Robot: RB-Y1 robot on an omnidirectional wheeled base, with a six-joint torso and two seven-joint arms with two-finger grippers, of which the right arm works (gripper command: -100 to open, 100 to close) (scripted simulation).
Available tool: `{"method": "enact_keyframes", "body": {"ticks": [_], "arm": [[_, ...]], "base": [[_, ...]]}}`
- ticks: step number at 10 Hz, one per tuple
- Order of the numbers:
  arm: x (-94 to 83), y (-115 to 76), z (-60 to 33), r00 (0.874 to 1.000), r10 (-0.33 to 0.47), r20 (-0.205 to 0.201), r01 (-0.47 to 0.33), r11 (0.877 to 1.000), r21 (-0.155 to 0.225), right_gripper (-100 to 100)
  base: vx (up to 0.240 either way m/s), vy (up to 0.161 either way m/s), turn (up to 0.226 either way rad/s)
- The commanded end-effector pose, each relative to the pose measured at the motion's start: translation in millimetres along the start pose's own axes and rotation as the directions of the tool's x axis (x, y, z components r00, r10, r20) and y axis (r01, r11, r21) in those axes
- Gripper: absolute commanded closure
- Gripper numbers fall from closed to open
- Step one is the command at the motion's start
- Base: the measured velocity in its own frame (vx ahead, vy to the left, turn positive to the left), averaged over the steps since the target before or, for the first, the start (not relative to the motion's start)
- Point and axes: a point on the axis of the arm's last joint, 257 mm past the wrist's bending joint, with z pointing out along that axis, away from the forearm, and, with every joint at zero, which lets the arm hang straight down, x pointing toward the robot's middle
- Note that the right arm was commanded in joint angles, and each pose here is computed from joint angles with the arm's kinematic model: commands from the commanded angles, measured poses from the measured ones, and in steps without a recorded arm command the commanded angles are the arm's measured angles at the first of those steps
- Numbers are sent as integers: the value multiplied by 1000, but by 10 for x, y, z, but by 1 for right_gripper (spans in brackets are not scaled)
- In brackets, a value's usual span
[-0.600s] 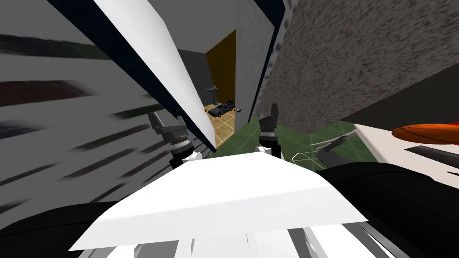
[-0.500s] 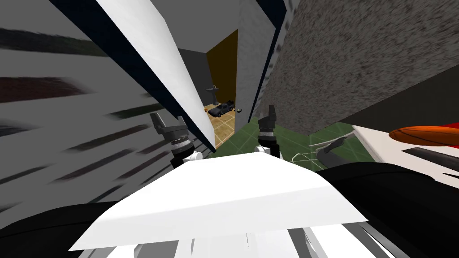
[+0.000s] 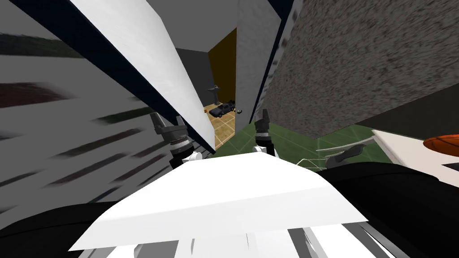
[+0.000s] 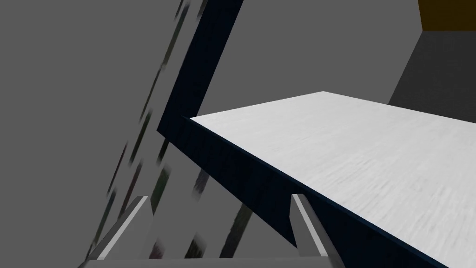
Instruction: Push the door open
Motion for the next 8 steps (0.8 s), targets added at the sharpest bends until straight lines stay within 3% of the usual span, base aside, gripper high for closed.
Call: {"method": "enact_keyframes", "body": {"ticks": [1, 8], "arm": [[43, -100, -18, 1000, 9, -11, -9, 1000, 13, -100], [271, -636, -118, 996, 57, -62, -52, 995, 85, -100]], "base": [[76, -68, 57], [88, -81, 66]]}}
